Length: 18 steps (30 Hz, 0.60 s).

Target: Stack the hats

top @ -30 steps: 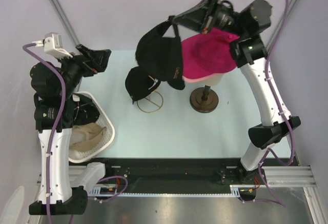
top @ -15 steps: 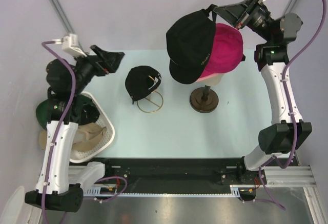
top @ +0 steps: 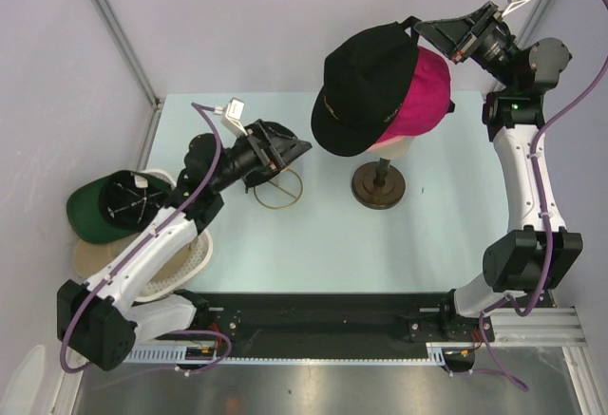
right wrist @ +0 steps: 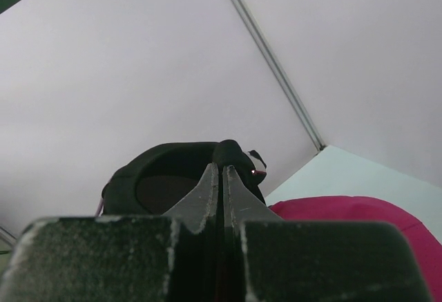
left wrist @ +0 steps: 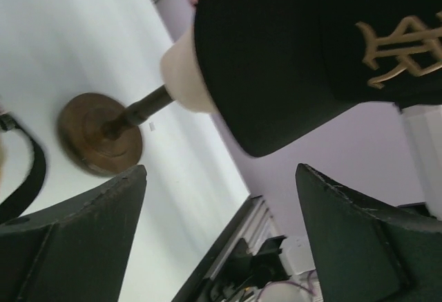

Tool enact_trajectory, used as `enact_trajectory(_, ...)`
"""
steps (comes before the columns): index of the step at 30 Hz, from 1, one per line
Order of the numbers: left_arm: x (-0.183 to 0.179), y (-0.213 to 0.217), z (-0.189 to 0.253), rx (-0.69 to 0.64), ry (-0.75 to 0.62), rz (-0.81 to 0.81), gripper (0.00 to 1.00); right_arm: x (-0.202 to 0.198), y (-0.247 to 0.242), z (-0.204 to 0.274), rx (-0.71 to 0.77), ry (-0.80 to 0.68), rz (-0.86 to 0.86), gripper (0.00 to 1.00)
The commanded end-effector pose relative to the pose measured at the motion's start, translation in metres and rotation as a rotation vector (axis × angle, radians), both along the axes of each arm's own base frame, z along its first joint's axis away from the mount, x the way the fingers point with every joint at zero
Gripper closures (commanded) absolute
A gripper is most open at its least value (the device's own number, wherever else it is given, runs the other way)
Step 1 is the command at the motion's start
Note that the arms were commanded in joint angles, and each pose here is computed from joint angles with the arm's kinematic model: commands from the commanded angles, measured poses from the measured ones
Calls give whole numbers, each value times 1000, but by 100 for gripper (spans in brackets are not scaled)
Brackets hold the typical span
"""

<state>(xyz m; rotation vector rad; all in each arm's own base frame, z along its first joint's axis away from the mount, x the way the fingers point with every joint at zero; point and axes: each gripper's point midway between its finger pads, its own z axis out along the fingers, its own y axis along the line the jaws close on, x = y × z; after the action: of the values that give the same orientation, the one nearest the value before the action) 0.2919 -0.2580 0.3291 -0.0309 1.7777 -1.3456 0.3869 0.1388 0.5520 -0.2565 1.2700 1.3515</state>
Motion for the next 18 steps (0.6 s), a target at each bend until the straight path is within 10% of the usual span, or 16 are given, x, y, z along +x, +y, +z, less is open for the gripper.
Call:
enact_trajectory(1,-3,-19,52,-193,-111,-45,9,-23,-2,22,0,-107,-26,100)
enact_trajectory(18,9,-42,61,-224,-139,-93,49,-25,-2,11,-11,-83,-32,100)
